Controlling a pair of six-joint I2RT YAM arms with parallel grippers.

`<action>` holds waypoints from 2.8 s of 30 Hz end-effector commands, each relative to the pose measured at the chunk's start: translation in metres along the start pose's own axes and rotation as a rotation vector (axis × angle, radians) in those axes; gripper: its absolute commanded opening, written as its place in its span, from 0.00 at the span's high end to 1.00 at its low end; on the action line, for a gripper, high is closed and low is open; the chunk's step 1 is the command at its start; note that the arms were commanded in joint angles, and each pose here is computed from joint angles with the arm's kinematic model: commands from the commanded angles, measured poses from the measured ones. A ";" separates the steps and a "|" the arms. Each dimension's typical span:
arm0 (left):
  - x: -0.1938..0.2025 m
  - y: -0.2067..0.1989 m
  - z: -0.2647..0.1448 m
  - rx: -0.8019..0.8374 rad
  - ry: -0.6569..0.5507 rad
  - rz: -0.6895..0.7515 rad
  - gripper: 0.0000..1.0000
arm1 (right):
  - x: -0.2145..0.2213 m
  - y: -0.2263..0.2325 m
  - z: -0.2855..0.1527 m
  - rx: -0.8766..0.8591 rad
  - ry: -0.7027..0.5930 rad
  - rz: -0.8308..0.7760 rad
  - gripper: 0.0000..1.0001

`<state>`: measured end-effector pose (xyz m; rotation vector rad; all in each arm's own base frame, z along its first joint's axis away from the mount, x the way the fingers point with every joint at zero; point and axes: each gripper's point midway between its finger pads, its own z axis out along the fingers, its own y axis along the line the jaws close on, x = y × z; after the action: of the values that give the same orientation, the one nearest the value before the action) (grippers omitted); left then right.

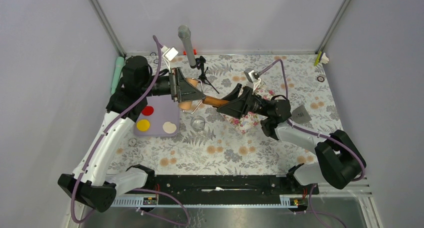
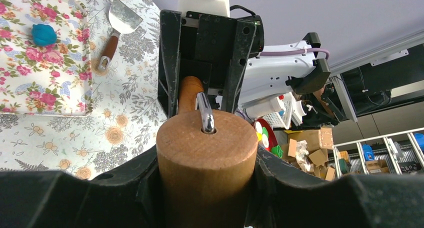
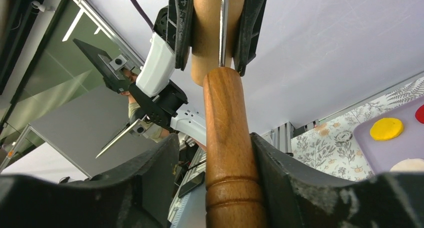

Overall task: Roll out the dumpling wrappers from the dough
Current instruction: Pick up the rolling pin from the center of the board.

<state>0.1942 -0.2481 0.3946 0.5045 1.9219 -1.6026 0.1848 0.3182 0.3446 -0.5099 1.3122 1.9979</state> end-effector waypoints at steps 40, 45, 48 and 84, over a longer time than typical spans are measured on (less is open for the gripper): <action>-0.013 0.002 -0.004 0.032 -0.015 0.007 1.00 | -0.029 0.026 0.019 -0.103 -0.057 -0.095 0.45; -0.013 0.007 -0.004 0.011 -0.014 -0.006 1.00 | -0.027 0.021 0.020 -0.091 -0.043 -0.086 0.91; -0.013 0.015 -0.004 -0.009 -0.014 -0.029 1.00 | -0.027 0.017 0.021 -0.070 -0.037 -0.068 1.00; -0.013 0.039 -0.002 -0.063 0.003 -0.159 0.89 | -0.024 -0.011 0.018 0.072 -0.040 -0.043 1.00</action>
<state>0.2242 -0.2364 0.3583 0.2967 2.1243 -1.6398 0.2127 0.3298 0.3299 -0.4532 1.4359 1.8958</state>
